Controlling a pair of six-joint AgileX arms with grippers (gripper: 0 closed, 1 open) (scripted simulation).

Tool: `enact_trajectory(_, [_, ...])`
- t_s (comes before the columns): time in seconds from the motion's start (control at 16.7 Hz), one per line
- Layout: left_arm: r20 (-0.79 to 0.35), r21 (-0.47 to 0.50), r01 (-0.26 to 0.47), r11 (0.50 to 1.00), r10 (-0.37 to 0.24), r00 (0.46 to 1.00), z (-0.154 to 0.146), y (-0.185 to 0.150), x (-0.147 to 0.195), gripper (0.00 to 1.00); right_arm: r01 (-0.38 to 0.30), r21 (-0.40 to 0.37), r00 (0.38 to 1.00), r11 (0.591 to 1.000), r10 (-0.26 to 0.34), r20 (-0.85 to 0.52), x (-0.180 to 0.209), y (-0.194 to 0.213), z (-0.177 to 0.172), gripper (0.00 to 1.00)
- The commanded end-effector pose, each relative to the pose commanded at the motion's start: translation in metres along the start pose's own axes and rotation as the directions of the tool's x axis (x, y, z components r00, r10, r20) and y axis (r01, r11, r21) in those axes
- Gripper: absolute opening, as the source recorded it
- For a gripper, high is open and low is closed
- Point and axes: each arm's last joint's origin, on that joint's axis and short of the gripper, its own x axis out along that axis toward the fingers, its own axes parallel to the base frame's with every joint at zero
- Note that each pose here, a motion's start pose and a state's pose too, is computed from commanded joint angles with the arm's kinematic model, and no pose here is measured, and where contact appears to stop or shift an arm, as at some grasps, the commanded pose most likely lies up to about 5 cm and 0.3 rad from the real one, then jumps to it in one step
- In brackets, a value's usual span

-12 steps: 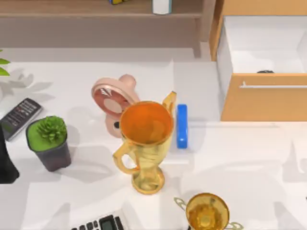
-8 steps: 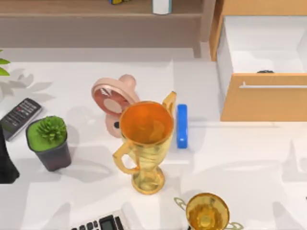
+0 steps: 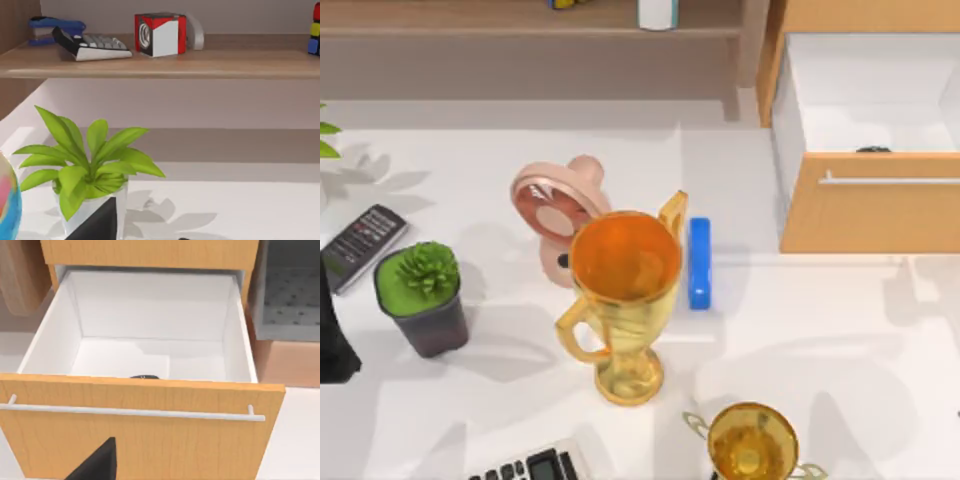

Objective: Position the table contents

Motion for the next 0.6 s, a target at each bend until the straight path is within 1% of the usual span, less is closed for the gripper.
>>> enact_trajectory(0.18, [0.0,0.0,0.0,1.0,0.0,1.0,0.0,0.0,0.0,1.0,-0.016,-0.011,0.982,1.0,0.014,-0.19,0.033,0.004,0.053,1.0])
enact_trajectory(0.3, [0.0,0.0,0.0,1.0,0.0,1.0,0.0,0.0,0.0,1.0,-0.028,-0.019,0.946,0.999,0.02,-0.325,0.071,0.008,0.081,1.0])
enact_trajectory(0.48, [0.0,0.0,0.0,1.0,0.0,1.0,0.0,0.0,0.0,1.0,-0.043,-0.03,0.857,0.999,0.022,-0.516,0.141,0.014,0.106,1.0])
enact_trajectory(0.6, [0.0,0.0,0.0,1.0,0.0,1.0,0.0,0.0,0.0,1.0,-0.052,-0.035,0.78,0.998,0.019,-0.625,0.192,0.019,0.108,1.0])
